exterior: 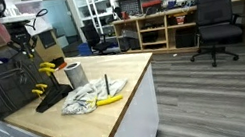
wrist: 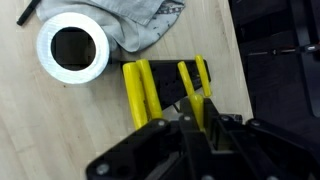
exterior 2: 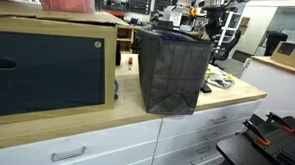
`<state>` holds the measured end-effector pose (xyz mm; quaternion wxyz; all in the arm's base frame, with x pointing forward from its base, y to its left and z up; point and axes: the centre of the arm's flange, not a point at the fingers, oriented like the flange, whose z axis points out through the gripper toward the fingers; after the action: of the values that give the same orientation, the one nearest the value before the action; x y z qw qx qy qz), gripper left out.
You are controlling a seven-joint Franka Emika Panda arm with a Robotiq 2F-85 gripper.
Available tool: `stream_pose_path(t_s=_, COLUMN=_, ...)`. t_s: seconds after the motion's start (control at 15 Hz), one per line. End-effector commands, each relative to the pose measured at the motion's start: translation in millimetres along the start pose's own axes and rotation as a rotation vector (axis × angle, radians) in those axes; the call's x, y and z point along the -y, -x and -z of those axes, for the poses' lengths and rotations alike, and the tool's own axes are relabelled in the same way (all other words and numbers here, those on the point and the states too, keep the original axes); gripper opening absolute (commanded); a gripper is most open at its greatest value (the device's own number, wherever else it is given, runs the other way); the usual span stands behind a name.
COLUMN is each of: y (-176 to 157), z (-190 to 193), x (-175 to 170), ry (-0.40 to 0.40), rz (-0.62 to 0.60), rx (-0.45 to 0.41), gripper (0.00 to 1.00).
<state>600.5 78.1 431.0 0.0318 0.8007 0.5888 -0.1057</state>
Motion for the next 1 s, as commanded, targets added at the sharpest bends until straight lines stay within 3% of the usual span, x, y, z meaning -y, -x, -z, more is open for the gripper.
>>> stream_pose_path(t_s=0.0, y=0.1, z=-0.8, x=-0.3, ry=-0.001, rz=0.000, rx=0.000, gripper=0.15)
stream_pose_path(t_s=0.2, y=0.0, z=-1.2, x=-0.5, ry=-0.002, rz=0.000, rx=0.000, gripper=0.15)
stream_pose_path(t_s=0.27, y=0.0, z=-1.2, x=-0.5, ry=-0.002, rz=0.000, rx=0.000, gripper=0.04)
stream_pose_path(t_s=0.93, y=5.8, z=-5.5, x=8.7, ry=0.006, rz=-0.001, rx=-0.007, gripper=0.04)
